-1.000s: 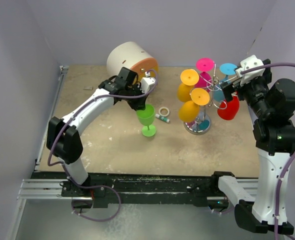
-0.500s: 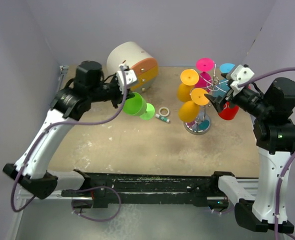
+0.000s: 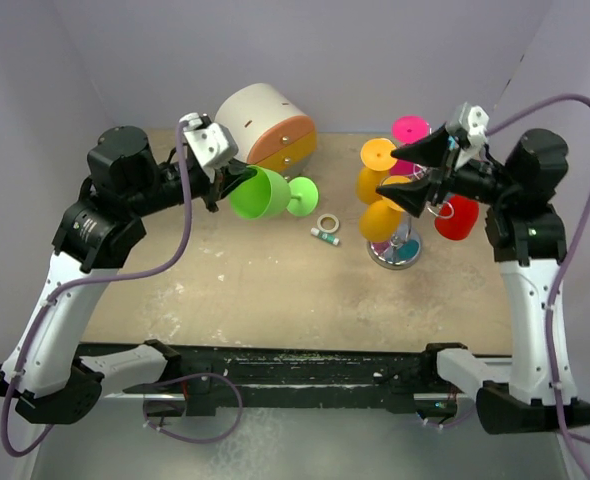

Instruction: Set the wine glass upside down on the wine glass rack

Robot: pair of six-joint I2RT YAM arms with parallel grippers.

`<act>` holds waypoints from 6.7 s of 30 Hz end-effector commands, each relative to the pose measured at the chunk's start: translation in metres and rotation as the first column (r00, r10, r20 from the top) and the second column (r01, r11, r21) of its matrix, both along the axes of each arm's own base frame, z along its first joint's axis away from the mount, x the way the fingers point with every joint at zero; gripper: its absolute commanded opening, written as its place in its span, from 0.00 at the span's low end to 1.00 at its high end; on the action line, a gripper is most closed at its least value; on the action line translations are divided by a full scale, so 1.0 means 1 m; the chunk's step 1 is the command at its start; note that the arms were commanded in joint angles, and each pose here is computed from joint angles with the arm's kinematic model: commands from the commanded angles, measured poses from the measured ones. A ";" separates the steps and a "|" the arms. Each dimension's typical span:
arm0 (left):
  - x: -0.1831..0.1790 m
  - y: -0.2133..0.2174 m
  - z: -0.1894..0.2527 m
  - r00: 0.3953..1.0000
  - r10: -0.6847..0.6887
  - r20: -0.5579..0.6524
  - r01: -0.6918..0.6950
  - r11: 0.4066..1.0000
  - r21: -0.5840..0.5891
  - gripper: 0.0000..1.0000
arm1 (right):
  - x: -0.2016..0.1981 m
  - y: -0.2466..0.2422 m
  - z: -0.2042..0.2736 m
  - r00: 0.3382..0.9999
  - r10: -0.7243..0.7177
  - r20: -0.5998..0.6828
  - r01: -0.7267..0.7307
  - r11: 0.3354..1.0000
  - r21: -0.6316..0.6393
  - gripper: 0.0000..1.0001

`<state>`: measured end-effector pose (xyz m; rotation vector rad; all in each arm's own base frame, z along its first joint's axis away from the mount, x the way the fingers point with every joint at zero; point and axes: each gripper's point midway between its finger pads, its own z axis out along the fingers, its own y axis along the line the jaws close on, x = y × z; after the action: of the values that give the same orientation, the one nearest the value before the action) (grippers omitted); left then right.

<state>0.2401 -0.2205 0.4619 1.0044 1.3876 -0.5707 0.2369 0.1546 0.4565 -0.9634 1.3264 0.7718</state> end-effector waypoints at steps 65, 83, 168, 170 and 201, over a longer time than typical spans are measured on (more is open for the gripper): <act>0.040 0.001 0.032 0.994 0.090 0.063 -0.085 0.993 -0.080 0.00 | 0.086 0.133 -0.052 0.827 0.136 -0.545 0.005 0.968 0.250 0.26; 0.038 0.008 0.022 0.991 0.110 0.074 -0.106 0.993 -0.056 0.14 | 0.090 0.124 -0.042 0.864 0.063 -0.499 0.048 0.977 0.206 0.00; 0.055 0.090 0.006 0.871 0.440 0.217 -0.458 0.888 0.037 0.99 | -0.030 -0.185 -0.042 0.555 -0.632 0.541 0.824 0.331 -0.459 0.00; 0.055 0.089 0.006 0.873 0.435 0.218 -0.453 0.891 0.036 0.99 | -0.024 -0.183 -0.045 0.568 -0.616 0.546 0.816 0.333 -0.472 0.00; 0.057 0.087 0.002 0.879 0.423 0.220 -0.444 0.894 0.054 0.99 | 0.029 -0.125 -0.073 0.788 -0.376 0.487 0.613 0.549 -0.568 0.00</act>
<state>0.2959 -0.1334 0.4541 0.7712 1.4547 -0.0640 0.2709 0.0163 0.3664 -1.1247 1.6012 -0.4447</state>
